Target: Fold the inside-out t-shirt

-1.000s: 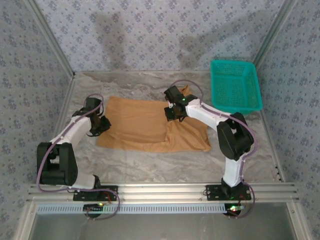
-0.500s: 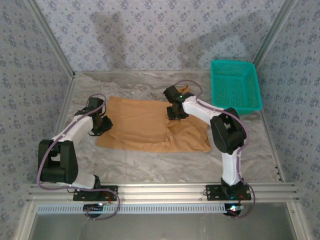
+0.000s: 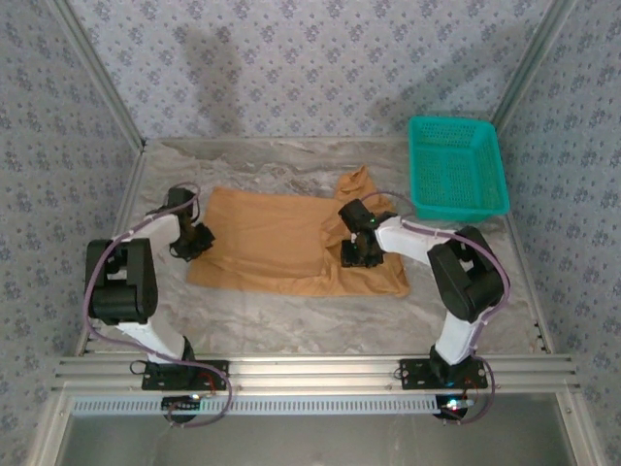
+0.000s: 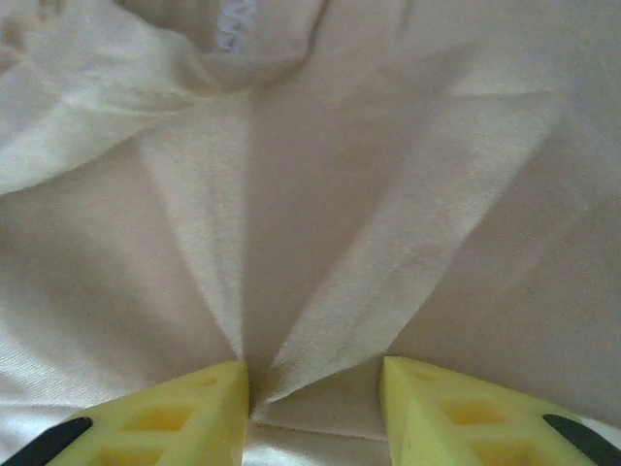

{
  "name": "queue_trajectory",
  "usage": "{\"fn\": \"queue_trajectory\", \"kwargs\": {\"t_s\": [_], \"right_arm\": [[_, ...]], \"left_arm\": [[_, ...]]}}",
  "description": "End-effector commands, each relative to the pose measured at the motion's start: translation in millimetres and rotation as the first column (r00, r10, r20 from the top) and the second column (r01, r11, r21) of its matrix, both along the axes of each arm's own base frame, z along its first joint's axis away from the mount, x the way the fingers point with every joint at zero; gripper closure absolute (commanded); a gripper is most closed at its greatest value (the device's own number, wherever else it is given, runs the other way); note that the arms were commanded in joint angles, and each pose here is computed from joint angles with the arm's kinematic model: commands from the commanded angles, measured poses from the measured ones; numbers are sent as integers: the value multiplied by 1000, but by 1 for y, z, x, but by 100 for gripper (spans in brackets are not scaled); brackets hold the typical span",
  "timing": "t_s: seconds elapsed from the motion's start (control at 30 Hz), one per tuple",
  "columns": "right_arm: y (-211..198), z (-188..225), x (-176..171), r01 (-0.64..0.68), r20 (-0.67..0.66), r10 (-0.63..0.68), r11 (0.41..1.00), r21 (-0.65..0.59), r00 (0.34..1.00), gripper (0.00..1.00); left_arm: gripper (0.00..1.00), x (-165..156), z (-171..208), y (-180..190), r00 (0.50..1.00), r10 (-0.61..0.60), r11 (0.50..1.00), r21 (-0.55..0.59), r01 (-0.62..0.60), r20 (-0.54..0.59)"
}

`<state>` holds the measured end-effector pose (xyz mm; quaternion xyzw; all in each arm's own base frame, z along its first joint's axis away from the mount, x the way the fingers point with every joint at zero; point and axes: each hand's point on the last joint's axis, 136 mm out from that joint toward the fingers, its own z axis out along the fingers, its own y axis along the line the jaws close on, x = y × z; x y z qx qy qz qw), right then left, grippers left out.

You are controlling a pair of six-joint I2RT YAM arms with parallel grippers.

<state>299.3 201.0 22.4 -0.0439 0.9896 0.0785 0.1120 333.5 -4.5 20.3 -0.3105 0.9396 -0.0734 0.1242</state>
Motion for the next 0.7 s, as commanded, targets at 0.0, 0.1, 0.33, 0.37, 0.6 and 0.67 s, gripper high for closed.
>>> {"fn": "queue_trajectory", "kwargs": {"t_s": [0.0, 0.1, 0.33, 0.37, 0.6, 0.67], "right_arm": [[11, -13, -34, -20, -86, 23, 999, 36, 996, 57], [22, -11, -59, -88, -108, 89, 996, 14, 990, 57], [30, 72, -7, -112, 85, 117, 992, -61, 990, 50], [30, 84, 12, -96, 129, 104, 993, -68, 986, 49], [-4, 98, 135, 126, 249, -83, 979, -162, 965, 49], [-14, 90, 161, 171, 249, -128, 972, -161, 960, 49]], "left_arm": [[86, -32, -7, 1, 998, 44, 998, -39, -46, -47], [86, -49, 1, 3, 998, 49, 998, -29, -50, -40], [78, -4, 58, 1, 995, -41, 999, 28, 39, 94], [78, 10, 68, -2, 992, -69, 997, 39, 65, 109], [69, 107, 87, 12, 989, -95, 986, 147, 78, 111], [68, 130, 77, 14, 992, -99, 985, 152, 86, 83]]}}
